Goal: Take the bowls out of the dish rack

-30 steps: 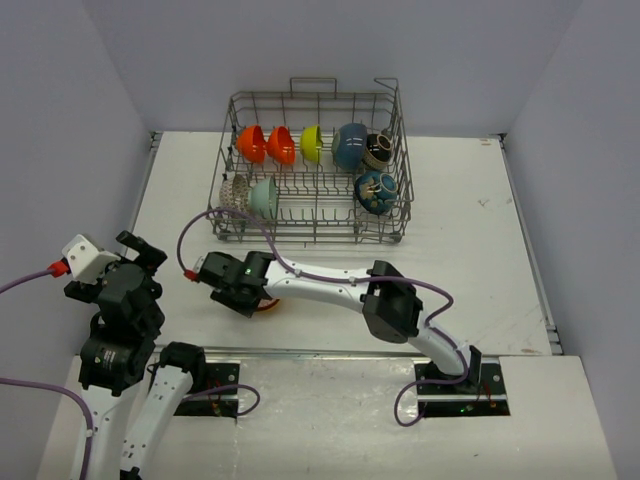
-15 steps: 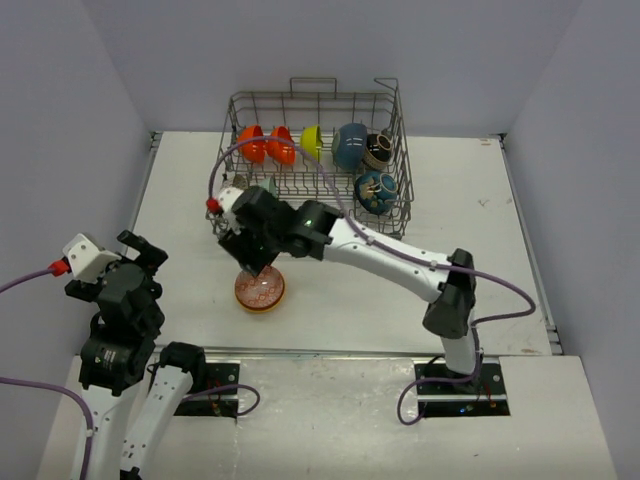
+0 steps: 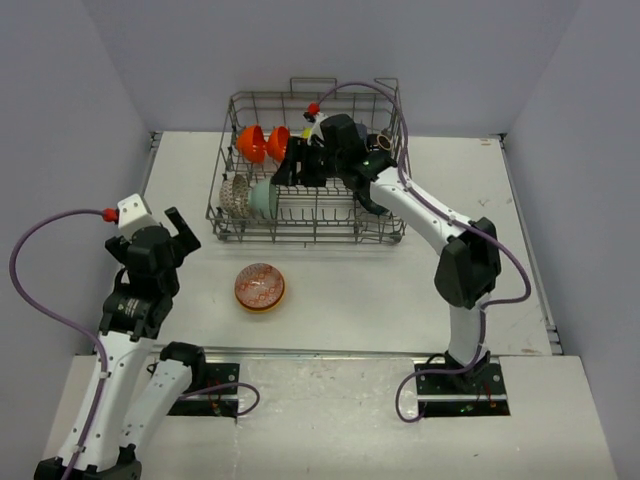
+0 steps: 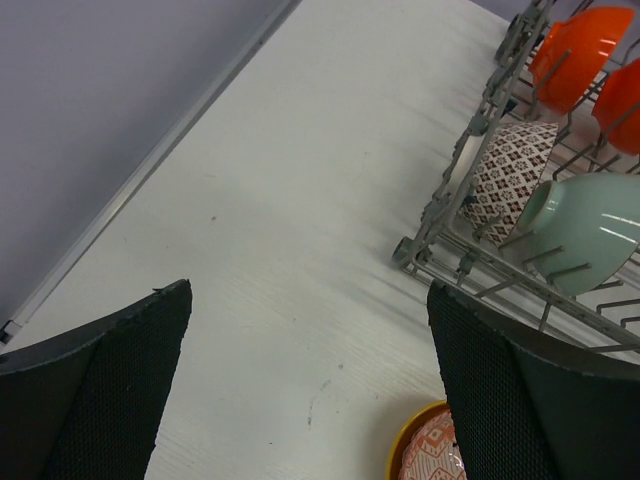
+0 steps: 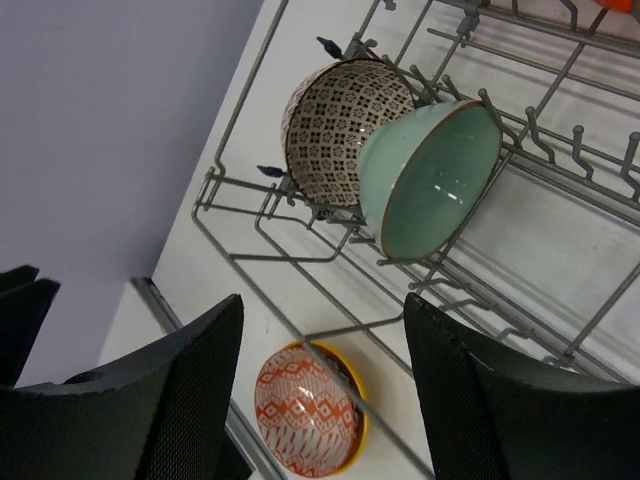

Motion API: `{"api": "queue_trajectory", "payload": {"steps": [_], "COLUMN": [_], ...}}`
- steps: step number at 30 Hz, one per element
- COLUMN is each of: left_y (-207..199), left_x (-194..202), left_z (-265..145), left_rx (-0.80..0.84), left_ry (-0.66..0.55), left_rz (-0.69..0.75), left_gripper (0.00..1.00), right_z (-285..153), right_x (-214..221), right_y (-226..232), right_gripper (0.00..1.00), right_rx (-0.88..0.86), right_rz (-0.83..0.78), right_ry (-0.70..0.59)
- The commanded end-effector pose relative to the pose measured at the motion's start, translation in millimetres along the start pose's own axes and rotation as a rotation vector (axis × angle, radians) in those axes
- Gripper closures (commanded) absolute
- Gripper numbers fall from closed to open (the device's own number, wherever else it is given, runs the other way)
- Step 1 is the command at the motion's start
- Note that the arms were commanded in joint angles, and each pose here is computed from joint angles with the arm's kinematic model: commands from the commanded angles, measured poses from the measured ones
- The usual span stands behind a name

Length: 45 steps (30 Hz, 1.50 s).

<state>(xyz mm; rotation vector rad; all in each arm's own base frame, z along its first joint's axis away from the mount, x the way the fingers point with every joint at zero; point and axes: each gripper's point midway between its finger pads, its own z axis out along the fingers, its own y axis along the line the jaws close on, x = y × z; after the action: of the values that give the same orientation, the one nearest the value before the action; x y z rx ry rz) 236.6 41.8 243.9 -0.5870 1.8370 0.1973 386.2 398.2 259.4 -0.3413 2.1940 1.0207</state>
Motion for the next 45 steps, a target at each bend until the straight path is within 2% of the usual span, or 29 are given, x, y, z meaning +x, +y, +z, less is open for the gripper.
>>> {"api": "queue_trajectory", "payload": {"steps": [1,8,11,14,23,30,32,35,39,45], "left_y": [-9,-12,-12,-12,-11,-10,-10,-10,-10,-10], "left_x": [-12,-12,-12,-14,-15,-16,-16,-17,-18,-18], "left_z": [-2,-2,-2,-4,-6,-7,-7,-7,-9,-9], "left_rx": [0.057,0.072,0.076,0.080,0.085,0.084,0.084,0.085,0.087,0.088], "left_ry": [-0.043,-0.042,-0.042,-0.052,-0.059,-0.064,-0.065,-0.067,-0.071,-0.074], "left_rz": [-0.010,-0.008,-0.009,-0.015,-0.019,-0.022,-0.023,-0.024,-0.027,-0.029], "left_gripper": [0.00,0.00,0.00,0.00,0.00,0.00,0.00,0.00,0.00,0.00], "right_z": [23,70,88,100,113,120,121,118,111,97], "right_x": [-10,-3,8,12,19,24,24,22,19,11], "right_y": [8,-7,-20,-25,-20,-19,-17,-17,-13,0], "right_gripper": [0.34,0.34,0.34,0.39,0.58,0.67,0.76,0.82,1.00,1.00], "right_rx": [-0.128,-0.228,-0.216,-0.250,-0.368,-0.429,-0.453,-0.474,-0.504,-0.577], "right_rz": [0.137,0.235,0.267,0.296,0.343,0.381,0.401,0.421,0.445,0.453], "right_ry": [-0.017,0.039,0.064,0.089,0.136,0.147,0.147,0.144,0.132,0.117]}}
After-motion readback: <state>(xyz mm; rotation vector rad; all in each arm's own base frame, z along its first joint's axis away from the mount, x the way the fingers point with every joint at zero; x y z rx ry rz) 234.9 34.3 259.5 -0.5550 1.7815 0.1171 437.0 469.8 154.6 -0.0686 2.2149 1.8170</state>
